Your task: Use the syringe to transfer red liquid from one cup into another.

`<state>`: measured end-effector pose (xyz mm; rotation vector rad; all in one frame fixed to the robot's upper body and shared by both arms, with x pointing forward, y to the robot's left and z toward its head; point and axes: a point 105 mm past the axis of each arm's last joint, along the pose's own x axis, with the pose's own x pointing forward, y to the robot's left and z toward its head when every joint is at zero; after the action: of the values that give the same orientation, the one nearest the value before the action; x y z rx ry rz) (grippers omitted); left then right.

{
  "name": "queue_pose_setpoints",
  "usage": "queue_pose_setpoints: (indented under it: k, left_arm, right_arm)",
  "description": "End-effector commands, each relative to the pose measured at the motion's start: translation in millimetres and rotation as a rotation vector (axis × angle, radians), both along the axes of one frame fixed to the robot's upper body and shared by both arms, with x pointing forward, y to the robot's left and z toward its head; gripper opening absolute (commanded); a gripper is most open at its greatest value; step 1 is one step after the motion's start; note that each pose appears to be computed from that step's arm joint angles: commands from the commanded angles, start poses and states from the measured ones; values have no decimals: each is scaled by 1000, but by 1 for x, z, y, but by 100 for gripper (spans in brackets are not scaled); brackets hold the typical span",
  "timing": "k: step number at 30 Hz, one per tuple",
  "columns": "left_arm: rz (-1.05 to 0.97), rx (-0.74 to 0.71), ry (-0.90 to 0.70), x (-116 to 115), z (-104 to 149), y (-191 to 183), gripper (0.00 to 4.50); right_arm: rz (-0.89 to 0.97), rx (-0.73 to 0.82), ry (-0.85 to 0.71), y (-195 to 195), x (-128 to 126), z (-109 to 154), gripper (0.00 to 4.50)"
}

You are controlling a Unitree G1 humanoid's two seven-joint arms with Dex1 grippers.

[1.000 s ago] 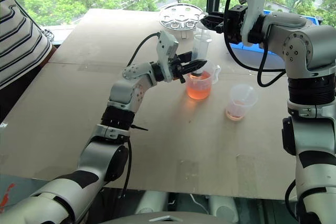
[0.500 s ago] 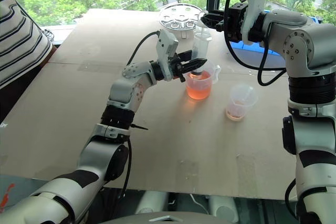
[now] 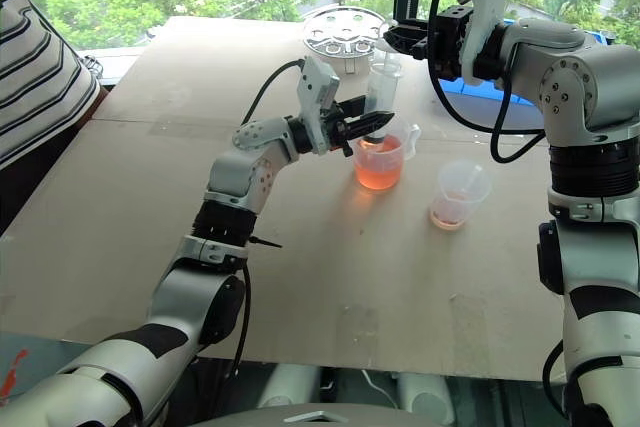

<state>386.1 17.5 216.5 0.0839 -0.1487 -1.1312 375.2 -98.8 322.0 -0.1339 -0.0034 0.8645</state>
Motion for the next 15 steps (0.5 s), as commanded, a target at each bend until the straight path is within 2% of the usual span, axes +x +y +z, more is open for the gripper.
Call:
queue_pose_setpoints:
  k: [1,15]
  left_arm:
    - [-60,36,-8,-8,-6,-8,139]
    - [-64,40,-7,-8,-7,-8,139]
  right_arm:
    - [-198,76,-255,-39,-3,68,1]
    - [-217,90,-266,-43,-1,73,1]
